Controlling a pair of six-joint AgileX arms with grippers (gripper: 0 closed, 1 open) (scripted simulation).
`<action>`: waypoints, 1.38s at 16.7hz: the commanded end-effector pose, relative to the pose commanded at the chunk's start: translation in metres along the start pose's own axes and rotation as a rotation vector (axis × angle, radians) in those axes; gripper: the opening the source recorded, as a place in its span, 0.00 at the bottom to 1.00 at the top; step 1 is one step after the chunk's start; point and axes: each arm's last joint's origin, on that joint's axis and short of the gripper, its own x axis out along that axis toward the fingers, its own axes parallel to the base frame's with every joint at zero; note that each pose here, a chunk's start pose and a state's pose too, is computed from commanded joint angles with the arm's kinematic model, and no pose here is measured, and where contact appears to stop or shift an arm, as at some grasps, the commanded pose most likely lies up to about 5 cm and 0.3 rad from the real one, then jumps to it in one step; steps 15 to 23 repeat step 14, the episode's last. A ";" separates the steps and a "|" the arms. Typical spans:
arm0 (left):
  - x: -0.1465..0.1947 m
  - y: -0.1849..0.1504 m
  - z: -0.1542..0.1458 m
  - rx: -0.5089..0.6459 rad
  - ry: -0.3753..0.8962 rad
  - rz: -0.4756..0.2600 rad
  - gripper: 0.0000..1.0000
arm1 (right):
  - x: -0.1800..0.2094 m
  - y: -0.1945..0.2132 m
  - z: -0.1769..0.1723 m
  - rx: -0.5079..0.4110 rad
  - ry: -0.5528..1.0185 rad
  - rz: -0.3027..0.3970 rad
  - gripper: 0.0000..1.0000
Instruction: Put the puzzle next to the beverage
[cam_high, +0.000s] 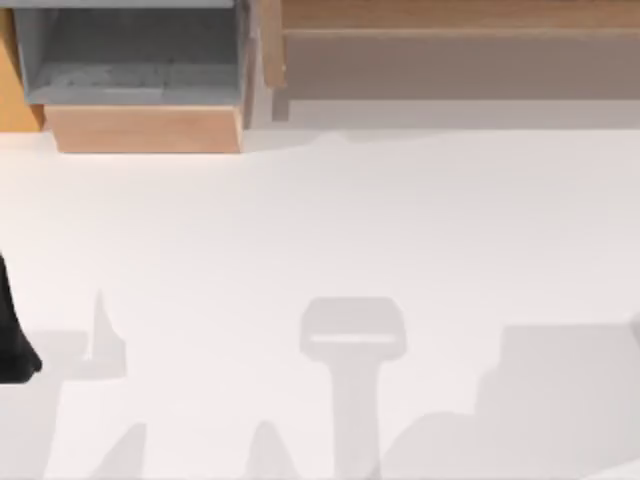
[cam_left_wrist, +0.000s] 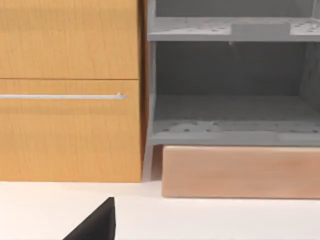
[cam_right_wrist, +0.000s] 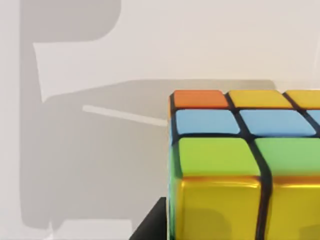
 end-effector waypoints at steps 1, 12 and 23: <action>0.000 0.000 0.000 0.000 0.000 0.000 1.00 | 0.000 0.000 0.000 0.000 0.000 0.000 0.45; 0.000 0.000 0.000 0.000 0.000 0.000 1.00 | 0.000 0.000 0.000 0.000 0.000 0.000 1.00; 0.000 0.000 0.000 0.000 0.000 0.000 1.00 | 0.000 0.000 0.000 0.000 0.000 0.000 1.00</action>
